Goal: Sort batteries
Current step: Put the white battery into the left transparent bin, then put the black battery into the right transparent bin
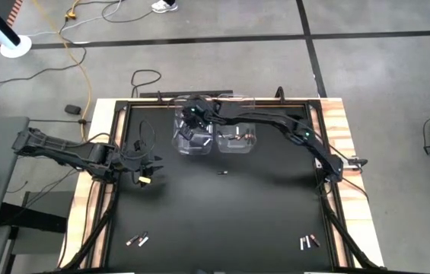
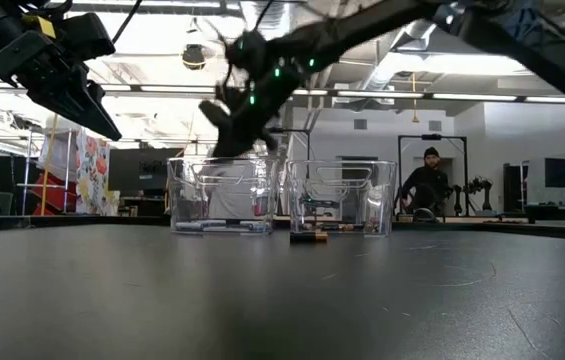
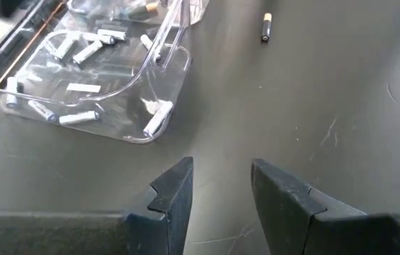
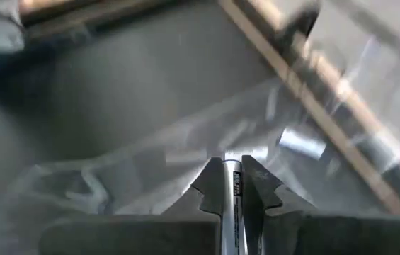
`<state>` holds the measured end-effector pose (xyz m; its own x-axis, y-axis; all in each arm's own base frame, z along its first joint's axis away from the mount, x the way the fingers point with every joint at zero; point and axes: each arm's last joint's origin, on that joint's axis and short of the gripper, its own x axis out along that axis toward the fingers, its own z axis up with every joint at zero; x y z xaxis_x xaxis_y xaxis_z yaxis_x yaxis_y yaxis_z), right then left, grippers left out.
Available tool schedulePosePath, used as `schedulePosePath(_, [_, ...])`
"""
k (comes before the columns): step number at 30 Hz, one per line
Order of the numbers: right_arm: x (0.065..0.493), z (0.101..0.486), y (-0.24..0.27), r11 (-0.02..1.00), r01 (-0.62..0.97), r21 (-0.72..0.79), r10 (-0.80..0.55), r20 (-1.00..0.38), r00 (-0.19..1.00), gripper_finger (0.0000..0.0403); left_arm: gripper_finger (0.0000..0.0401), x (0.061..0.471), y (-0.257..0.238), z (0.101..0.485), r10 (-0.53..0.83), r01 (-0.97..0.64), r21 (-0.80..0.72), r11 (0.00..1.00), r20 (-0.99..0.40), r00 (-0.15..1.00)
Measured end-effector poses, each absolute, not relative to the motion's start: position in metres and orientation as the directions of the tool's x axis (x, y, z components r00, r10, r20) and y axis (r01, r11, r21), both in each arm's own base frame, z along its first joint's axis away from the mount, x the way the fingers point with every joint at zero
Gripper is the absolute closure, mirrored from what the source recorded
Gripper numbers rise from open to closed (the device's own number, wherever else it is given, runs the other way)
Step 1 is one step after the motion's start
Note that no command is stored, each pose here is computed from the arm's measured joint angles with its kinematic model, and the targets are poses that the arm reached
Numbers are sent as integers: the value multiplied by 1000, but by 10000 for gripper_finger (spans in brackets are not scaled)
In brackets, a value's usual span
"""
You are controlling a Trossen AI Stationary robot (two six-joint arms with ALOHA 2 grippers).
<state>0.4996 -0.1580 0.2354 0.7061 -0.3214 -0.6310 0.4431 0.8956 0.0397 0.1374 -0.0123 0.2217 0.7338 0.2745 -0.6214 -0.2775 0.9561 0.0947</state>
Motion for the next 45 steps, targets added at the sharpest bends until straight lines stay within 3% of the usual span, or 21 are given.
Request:
schedulePosePath(9, [496, 189, -182, 858, 498, 123, -250, -748, 615, 370, 262, 137, -12, 221, 275, -295, 73, 953, -624, 732])
schedulePosePath(27, [497, 188, -181, 861, 494, 121, -246, -751, 613, 278, 262, 137, -12, 221, 275, -296, 73, 952, -624, 732])
schedulePosePath(40, [497, 188, -181, 861, 494, 121, -246, -751, 613, 266, 262, 137, -12, 221, 275, -296, 73, 953, -624, 732])
schedulePosePath(45, [489, 208, -178, 861, 495, 120, -244, -755, 608, 266, 262, 137, -12, 221, 275, -296, 73, 952, -624, 731])
